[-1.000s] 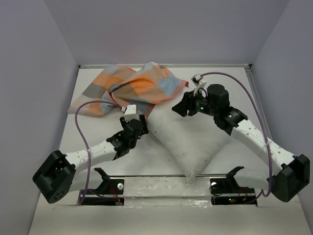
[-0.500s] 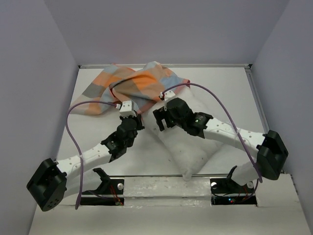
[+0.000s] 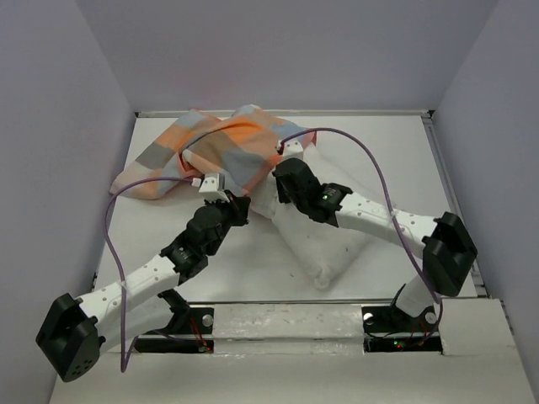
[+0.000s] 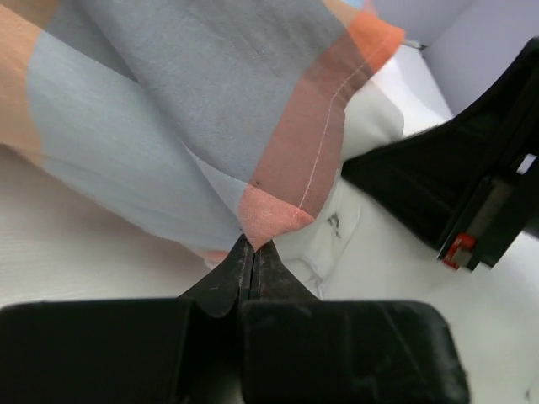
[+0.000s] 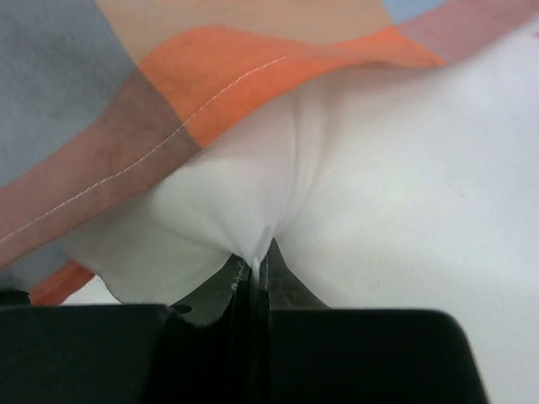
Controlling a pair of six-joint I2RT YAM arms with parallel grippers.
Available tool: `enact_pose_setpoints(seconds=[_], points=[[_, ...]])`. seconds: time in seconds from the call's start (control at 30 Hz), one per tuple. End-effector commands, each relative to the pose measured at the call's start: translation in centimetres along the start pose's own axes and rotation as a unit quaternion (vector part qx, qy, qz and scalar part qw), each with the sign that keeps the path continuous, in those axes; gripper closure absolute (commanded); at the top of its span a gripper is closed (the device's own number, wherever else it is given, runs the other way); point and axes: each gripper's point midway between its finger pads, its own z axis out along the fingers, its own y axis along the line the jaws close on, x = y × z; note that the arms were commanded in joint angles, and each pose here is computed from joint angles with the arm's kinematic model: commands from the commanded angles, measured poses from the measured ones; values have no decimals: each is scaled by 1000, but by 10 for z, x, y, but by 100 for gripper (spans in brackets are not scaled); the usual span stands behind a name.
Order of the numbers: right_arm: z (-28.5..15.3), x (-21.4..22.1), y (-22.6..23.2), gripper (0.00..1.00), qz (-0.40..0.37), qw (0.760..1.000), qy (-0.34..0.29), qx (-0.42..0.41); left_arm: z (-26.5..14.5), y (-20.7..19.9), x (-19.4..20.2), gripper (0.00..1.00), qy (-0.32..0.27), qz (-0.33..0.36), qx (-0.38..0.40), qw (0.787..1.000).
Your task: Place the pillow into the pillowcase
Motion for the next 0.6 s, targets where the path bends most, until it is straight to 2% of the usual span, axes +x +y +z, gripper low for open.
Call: enact_pose_setpoints(seconds=[0.0,0.07,0.1,0.13,0.23,0.27,0.4,0.43,0.47,0.53,0.57], points=[[-74,-137,-18,100,178,959,-221,-21,-19,-54,-25,100,-17,-45,123,991],[-100,-149,-29,100,197,943,-266,-37,-16,-56,-30,100,-16,-29,120,992],[-132,-162,-39,100,213,929,-298,-48,-13,-60,-31,100,-12,-22,125,992],[-143,-164,-46,100,219,924,-311,-50,-12,-74,-49,100,-23,-20,140,990],[-165,-155,-51,100,221,919,-321,-57,0,-104,-60,100,-13,-1,177,984],[-166,-151,-48,100,217,921,-317,-63,6,-120,-78,100,-24,1,189,982],[-125,-117,-17,100,156,951,-253,-85,-19,-178,-132,100,-36,-14,280,959],[-108,-107,-12,100,146,957,-240,-75,-30,-187,-140,100,-37,-22,294,955],[-71,-87,-10,100,128,967,-212,-52,-46,-198,-143,100,-31,-33,314,948],[-43,-85,-6,100,143,966,-200,-80,-80,-209,-155,100,-28,-62,351,934],[-20,-88,-27,100,164,963,-201,-67,-100,-216,-157,100,-18,-82,370,925]])
